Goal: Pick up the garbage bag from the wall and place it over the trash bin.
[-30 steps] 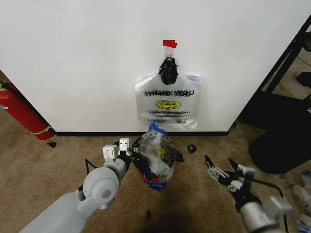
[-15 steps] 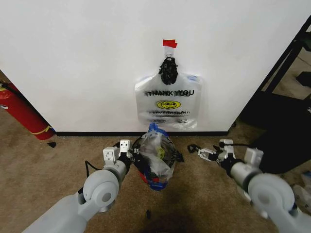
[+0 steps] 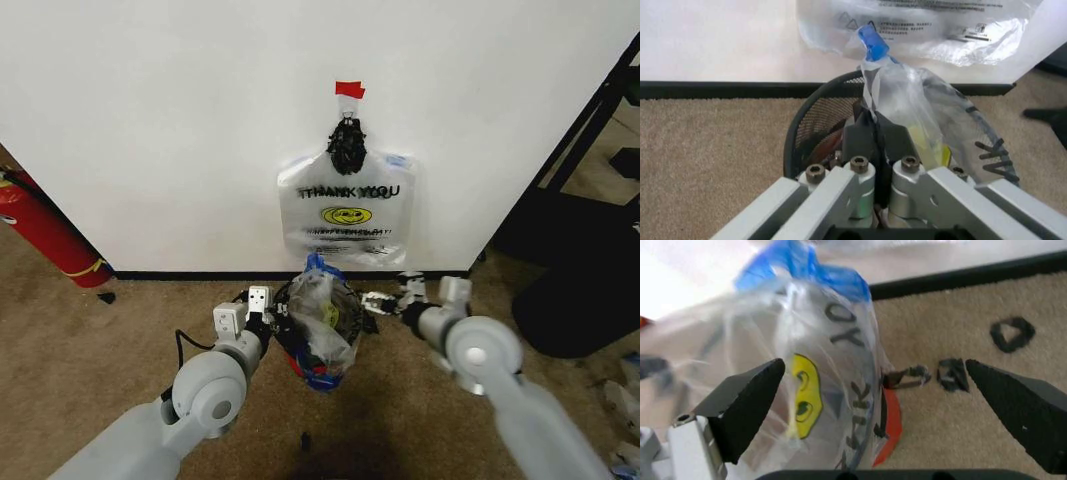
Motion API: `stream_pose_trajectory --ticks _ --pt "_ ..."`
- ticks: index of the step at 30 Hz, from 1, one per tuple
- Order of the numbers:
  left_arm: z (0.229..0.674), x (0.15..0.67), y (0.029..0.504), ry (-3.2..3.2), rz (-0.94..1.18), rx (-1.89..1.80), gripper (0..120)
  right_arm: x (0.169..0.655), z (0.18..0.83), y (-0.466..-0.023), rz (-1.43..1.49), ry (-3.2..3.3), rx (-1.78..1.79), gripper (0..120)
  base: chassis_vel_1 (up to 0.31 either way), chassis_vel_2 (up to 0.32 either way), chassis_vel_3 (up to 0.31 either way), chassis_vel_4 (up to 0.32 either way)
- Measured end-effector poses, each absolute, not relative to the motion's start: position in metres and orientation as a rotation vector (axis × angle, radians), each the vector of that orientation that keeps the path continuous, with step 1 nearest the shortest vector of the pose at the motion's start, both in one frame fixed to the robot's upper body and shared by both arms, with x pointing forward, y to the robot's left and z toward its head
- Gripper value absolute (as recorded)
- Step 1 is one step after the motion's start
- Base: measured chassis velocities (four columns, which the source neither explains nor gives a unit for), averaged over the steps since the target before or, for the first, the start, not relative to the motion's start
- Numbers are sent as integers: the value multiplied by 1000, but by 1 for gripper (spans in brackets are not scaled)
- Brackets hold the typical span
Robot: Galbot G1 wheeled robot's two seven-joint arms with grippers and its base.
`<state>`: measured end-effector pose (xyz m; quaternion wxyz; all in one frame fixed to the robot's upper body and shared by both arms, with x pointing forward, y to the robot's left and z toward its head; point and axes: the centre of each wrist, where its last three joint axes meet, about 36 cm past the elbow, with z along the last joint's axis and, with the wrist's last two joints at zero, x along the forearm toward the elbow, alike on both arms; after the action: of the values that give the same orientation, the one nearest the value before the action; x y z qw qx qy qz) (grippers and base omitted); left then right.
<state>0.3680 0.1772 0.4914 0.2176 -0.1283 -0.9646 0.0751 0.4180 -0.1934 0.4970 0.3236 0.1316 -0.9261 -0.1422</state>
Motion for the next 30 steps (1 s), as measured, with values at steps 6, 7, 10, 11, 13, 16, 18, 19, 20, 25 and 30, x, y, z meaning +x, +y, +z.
stream_pose_trajectory --ticks 6,7,10,11,13,16,18,19,20,25,30 --pt "490 367 179 -2672 206 -344 0 424 489 -159 -324 -2403 192 100 0 0 0 0" --pt "489 366 180 -2672 203 -342 0 425 486 -153 -319 -2393 161 100 0 0 0 0" --pt "490 367 181 -2674 199 -340 0 426 482 -142 -319 -2373 127 100 0 0 0 0" --pt "490 367 181 -2676 199 -340 0 426 480 -139 -319 -2368 123 100 0 0 0 0" --pt "491 367 181 -2678 201 -340 0 427 479 -135 -320 -2363 121 100 0 0 0 0" --pt "491 368 181 -2685 202 -343 0 432 476 -128 -318 -2356 117 100 0 0 0 0" --pt "492 367 180 -2685 204 -348 0 436 474 -126 -314 -2351 111 96 0 0 0 0" --pt "492 366 180 -2684 205 -350 0 437 472 -125 -311 -2347 107 91 0 0 0 0" --pt "492 366 180 -2684 204 -351 0 439 468 -123 -305 -2340 103 89 0 0 0 0" --pt "493 367 181 -2684 206 -350 0 441 460 -116 -294 -2320 104 83 0 0 0 0" --pt "495 367 183 -2687 209 -345 0 446 456 -110 -284 -2310 110 64 0 0 0 0"
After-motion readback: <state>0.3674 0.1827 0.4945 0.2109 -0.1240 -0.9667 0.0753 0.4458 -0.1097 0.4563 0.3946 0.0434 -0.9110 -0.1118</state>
